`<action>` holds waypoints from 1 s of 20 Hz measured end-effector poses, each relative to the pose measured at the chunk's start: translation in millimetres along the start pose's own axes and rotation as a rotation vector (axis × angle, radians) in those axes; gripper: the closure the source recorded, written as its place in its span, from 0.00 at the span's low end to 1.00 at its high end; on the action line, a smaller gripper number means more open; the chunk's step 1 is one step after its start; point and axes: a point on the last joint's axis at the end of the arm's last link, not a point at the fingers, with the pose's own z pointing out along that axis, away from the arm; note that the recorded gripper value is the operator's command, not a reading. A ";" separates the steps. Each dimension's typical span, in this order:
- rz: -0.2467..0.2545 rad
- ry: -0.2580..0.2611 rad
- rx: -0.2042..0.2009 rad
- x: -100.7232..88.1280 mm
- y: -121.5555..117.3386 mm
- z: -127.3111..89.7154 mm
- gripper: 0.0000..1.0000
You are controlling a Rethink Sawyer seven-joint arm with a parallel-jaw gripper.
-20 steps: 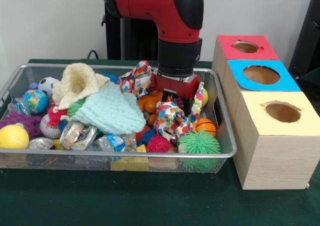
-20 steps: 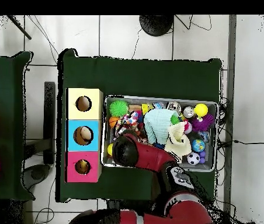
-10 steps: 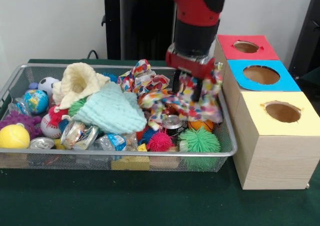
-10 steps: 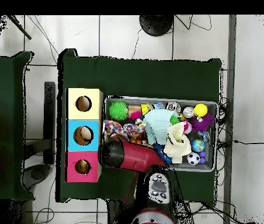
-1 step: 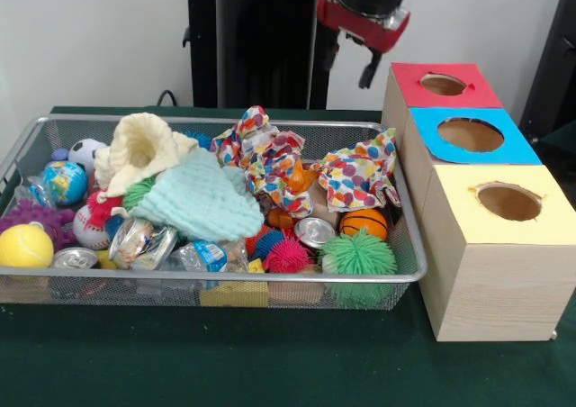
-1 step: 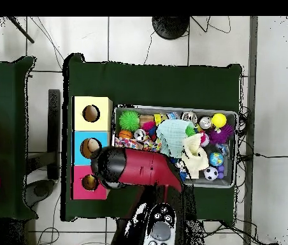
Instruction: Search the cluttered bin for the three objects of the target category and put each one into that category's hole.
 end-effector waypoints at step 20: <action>0.018 -0.323 -0.036 -87.7 -65.7 31.0 0.00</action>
